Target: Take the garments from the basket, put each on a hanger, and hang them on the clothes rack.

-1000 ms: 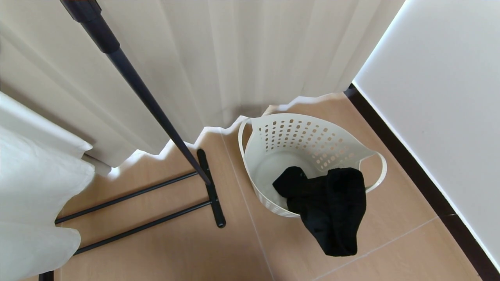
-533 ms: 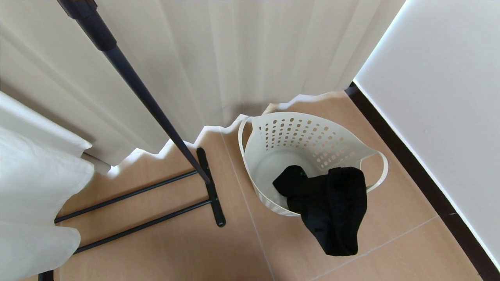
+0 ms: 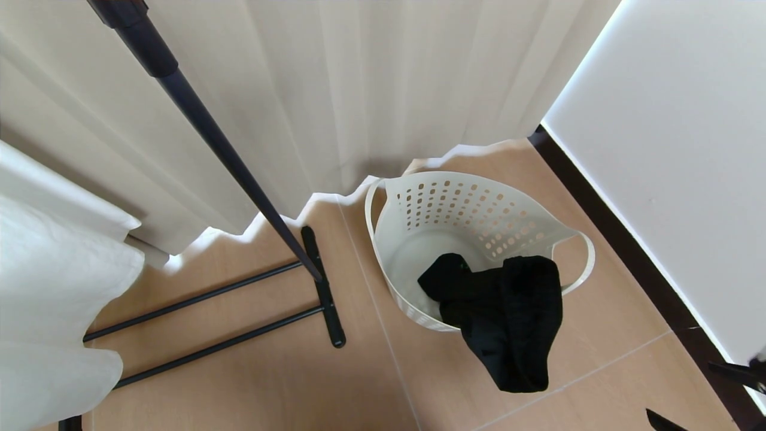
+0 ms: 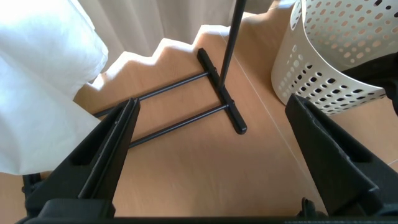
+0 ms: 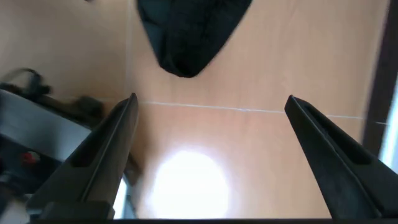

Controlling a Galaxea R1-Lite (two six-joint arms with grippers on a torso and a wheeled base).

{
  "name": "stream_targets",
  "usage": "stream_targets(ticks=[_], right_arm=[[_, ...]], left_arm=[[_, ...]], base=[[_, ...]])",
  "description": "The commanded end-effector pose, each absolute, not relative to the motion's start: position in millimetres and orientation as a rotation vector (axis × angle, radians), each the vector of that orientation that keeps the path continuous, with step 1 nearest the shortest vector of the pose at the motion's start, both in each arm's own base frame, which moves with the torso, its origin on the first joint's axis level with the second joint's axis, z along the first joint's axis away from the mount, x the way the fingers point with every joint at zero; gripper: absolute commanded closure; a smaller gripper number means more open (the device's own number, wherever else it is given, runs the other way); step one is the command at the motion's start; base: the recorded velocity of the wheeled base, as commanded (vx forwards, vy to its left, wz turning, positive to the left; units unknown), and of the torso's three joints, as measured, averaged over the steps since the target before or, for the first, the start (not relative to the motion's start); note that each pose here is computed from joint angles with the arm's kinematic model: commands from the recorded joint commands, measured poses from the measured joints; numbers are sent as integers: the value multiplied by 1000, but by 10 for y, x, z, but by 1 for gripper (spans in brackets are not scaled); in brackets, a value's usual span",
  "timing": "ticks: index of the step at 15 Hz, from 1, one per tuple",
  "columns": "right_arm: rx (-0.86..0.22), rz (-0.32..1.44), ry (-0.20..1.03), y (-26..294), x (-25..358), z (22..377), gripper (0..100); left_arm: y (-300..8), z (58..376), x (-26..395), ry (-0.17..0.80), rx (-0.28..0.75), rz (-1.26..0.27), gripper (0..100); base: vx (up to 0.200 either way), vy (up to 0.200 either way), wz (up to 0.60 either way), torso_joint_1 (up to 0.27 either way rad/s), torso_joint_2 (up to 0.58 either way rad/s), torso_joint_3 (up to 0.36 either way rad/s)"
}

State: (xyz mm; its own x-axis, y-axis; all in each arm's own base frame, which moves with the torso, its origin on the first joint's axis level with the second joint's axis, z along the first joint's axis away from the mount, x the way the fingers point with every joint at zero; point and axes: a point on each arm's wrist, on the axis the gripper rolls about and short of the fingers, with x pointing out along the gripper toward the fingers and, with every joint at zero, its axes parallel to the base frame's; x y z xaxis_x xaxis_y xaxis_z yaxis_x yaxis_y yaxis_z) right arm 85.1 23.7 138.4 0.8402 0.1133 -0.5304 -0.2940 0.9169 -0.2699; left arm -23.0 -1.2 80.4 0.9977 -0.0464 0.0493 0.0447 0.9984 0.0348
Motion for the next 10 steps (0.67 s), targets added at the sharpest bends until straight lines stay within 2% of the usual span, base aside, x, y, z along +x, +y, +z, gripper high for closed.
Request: stream_targets(ticks=[1,3,4,5,6,10], right_arm=[[-532,187,675,518,1625,1363,0],[-577,198,662,613,1900,1311,0],[-644,223,639,646,2000,1317,0],[-644,223,639,646,2000,1317,0],[-737,236,606,659,2233,1306,0],[-900,203,496,669,2812,1125,0]], left_arm=[[-12,805,-229,-50,34,-45,0],[-12,805,-229,-50,34,-45,0],[-12,805,-229,-50,34,-45,0],[-12,805,-229,-50,34,-45,0],[-12,805,-229,-50,34,-45,0],[-12,805,-229,-50,34,-45,0]], base=[[0,0,0,0,0,0],[0,0,0,0,0,0],[0,0,0,0,0,0],[0,0,0,0,0,0],[0,0,0,0,0,0],[0,0,0,0,0,0]])
